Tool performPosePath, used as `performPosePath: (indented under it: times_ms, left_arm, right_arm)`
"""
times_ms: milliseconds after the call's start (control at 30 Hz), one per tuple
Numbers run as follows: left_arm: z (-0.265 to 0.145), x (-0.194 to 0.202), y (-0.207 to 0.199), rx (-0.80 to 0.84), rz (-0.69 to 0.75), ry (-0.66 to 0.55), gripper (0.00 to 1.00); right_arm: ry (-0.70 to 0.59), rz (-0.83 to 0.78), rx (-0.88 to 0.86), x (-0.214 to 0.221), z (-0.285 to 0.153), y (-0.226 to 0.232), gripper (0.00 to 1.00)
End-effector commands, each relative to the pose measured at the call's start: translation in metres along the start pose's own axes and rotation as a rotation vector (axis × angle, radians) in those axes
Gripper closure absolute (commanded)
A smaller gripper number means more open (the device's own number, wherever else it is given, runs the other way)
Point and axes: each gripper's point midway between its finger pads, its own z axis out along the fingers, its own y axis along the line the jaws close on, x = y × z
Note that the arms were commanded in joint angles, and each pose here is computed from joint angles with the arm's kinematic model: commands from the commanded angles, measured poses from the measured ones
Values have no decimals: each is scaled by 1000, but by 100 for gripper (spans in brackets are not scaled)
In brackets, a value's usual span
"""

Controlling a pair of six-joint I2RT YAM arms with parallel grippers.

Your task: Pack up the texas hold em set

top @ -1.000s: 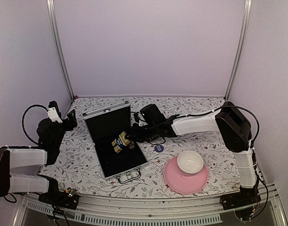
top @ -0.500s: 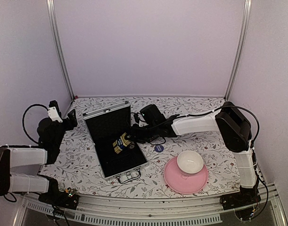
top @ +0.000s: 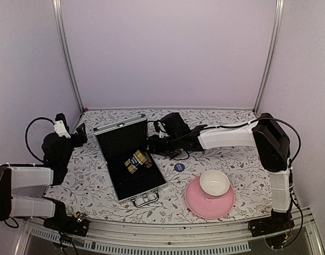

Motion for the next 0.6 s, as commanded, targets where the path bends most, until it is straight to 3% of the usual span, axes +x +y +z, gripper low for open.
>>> performPosePath:
  times_ms: [0,267,567]
  left_arm:
    - [3,-6,0,0,8,-14,15]
    - [1,-8,0,0,7,-22,15]
    - [1,-7,0,3,7,-22,15]
  right_arm:
    - [-34,-61,-19,-7,-15,12,53]
    - [-16,-77,-148,3,-5,27,54]
    - [-39,-71,-154,5,-2,23,66]
